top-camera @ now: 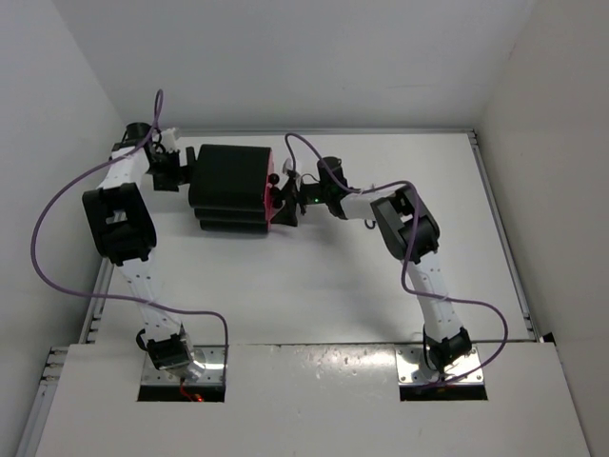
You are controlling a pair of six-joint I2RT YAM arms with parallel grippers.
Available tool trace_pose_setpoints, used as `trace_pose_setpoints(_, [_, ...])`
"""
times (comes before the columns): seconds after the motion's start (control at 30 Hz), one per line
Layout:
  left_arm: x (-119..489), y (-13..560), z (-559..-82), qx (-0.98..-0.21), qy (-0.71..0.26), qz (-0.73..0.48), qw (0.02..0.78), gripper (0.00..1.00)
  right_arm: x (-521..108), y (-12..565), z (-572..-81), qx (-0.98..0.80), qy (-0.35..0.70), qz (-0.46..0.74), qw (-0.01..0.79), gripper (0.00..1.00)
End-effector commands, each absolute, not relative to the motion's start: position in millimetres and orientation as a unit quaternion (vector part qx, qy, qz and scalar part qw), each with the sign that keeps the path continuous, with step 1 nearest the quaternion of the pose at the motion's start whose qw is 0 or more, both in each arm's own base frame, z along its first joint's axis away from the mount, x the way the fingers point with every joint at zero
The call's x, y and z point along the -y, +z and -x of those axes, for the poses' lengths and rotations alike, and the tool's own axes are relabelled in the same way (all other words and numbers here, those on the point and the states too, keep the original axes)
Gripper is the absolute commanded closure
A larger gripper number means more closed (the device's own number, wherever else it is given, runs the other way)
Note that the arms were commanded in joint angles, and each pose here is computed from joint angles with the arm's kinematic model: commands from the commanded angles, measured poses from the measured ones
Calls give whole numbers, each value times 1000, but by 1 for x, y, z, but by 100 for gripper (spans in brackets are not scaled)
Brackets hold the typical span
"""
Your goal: Sort the tools into containers
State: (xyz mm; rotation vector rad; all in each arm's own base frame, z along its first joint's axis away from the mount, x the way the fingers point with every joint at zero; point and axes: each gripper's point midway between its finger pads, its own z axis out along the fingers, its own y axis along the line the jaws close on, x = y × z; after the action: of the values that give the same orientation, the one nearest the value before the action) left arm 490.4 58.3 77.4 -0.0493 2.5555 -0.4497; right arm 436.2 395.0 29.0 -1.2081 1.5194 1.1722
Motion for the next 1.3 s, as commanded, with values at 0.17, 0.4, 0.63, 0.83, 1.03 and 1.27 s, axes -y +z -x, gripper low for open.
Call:
trace_pose_setpoints(0.17, [-70,177,-503,-914,-122,27,385,0,-334,80,-457,-600,413,504,465,7])
trace_pose_setpoints(0.4, [-81,248,-482,-879,-67,24,472,0,-280,88,-451,-672,423,432,428,7])
trace_pose_setpoints(0.63, [-28,274,-449,-864,-66,-75,493,0,-291,136,-440,-745,576,150,302,14])
trace_pose_setpoints(0.83, [-6,265,-440,-868,-82,-86,482,0,-307,135,-457,-737,611,9,288,17])
trace_pose_setpoints(1.03, [23,257,-441,-868,-97,-114,474,0,-313,107,-480,-708,662,-140,202,29])
trace_pose_setpoints(1.27, [39,245,-445,-873,-102,-127,459,0,-320,73,-489,-700,661,-218,158,42])
